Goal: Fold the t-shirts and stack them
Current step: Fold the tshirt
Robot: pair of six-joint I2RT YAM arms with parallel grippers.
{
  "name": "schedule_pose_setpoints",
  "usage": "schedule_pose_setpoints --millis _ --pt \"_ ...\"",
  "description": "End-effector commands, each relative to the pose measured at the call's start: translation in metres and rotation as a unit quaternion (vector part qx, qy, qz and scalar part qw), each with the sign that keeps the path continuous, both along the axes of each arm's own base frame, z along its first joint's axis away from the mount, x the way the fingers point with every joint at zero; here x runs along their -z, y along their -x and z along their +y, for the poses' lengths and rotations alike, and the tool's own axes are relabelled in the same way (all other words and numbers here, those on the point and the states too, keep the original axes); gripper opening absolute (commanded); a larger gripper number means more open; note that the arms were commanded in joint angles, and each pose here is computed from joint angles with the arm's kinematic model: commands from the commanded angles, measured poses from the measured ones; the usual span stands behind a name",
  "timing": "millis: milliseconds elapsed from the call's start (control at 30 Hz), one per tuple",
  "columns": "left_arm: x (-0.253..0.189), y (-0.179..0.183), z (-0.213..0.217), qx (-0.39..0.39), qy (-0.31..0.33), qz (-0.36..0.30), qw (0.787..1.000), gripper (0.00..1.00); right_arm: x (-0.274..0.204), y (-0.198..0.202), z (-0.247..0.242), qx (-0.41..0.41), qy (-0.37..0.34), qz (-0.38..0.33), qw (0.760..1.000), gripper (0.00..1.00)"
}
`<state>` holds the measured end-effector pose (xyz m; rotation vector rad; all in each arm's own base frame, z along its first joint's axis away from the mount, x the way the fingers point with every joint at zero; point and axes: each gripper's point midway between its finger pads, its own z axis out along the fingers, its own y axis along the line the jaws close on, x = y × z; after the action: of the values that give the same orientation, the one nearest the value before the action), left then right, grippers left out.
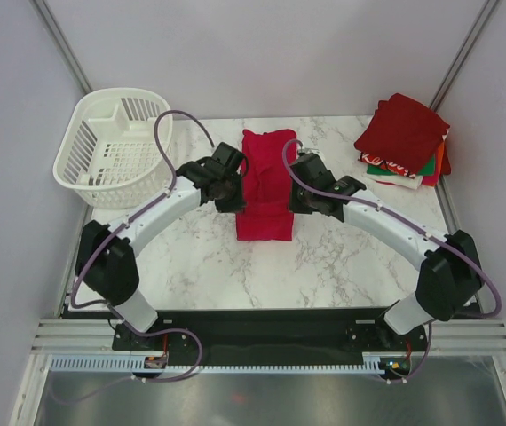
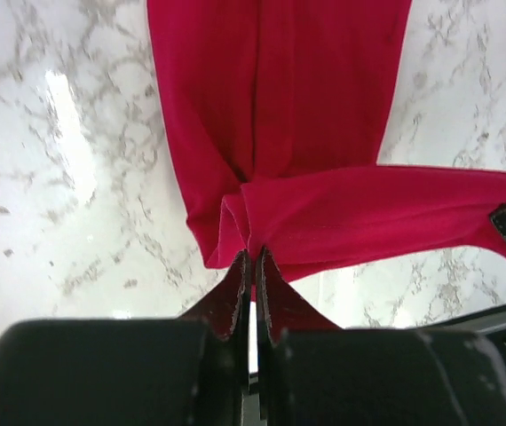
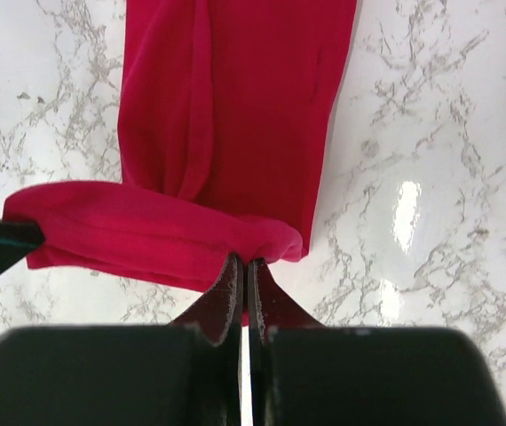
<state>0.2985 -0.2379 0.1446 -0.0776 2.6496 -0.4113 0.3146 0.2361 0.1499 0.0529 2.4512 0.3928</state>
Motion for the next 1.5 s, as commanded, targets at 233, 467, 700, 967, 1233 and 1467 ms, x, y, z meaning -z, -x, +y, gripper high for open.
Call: schedule_pose_setpoints --millis 233,467,700,967,1233,1467 --pt "0.011 -0.088 0.014 0.063 -0.058 -0.017 0.996 0.02 0.008 -0.053 0.004 0.006 0.009 0.007 1.000 0.00" --pt "0.034 -0.124 0.015 0.064 -0.063 0.002 0.996 0.02 0.024 -0.087 0.007 0.012 0.012 0.019 1.000 0.00" --pt "0.070 -0.149 0.008 0.064 -0.058 0.033 0.996 0.06 0.057 -0.118 -0.012 0.056 0.021 0.044 0.997 0.27" --pt "0.040 -0.198 0.010 0.031 -0.041 -0.006 0.999 0.63 0.031 -0.175 -0.030 0.084 0.023 0.009 0.996 0.89" --pt "-0.038 -0.188 0.027 0.031 -0.055 -0.085 0.994 0.83 -0.015 -0.124 -0.028 0.048 -0.021 -0.032 0.998 0.78" --pt "-0.001 -0.089 0.020 0.058 -0.056 -0.023 0.997 0.53 0.022 -0.072 0.044 -0.088 -0.112 0.028 0.989 0.30"
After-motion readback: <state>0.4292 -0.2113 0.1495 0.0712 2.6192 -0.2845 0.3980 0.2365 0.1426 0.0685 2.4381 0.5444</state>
